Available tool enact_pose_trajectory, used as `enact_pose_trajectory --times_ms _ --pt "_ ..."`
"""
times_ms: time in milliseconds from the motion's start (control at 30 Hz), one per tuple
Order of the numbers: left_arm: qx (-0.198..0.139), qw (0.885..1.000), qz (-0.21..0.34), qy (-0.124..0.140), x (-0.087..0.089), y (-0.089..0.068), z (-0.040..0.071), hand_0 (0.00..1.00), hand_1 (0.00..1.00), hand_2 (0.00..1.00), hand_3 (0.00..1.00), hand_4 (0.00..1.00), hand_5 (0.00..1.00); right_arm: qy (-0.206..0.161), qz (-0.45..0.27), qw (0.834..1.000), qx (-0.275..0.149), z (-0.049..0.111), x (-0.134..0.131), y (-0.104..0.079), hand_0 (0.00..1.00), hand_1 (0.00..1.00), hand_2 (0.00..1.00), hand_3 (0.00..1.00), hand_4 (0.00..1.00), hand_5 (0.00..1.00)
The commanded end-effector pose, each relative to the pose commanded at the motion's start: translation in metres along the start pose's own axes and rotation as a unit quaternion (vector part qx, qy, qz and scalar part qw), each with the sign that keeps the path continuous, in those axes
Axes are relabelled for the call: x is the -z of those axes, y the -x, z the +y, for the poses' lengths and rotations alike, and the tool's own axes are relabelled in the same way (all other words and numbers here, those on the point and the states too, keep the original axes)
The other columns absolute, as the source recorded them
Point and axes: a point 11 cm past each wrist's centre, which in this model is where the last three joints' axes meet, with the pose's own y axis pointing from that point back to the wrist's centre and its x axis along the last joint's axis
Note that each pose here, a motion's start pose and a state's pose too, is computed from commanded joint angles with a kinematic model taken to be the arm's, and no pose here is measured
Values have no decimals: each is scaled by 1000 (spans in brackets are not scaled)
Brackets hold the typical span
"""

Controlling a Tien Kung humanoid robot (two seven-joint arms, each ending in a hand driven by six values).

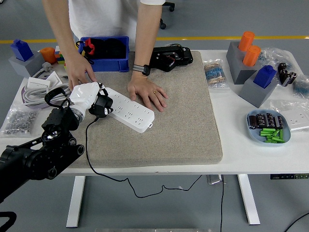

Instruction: Press the white button,pick up the black plug,place it near the board,insert it into the board

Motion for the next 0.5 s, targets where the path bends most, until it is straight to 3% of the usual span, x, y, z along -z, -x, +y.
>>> enact_pose_trajectory --times_ms 100,133,300,333,500 --pt "-2 1000 7 9 -3 -1 0 752 810 775 804 974 33 1 0 1000 0 0 -1 0 706 618 635 604 658 349" --pt "-2 1000 8 10 -3 -1 0 942 979 970 978 998 450 1 0 1000 0 0 -1 0 705 617 634 603 658 349" --pt "-4 1000 14 18 -6 -1 0 942 979 970 978 998 450 1 1 1000 -1 0 -1 -1 705 617 634 603 658 349" --pt "-5 1000 15 19 -6 -1 0 957 992 981 988 998 534 1 1 1000 -1 0 -1 -1 705 616 633 603 657 348" --pt "-4 1000 18 20 -6 -2 0 957 992 981 988 998 534 1 2 1000 0 0 -1 0 705 616 633 603 657 348"
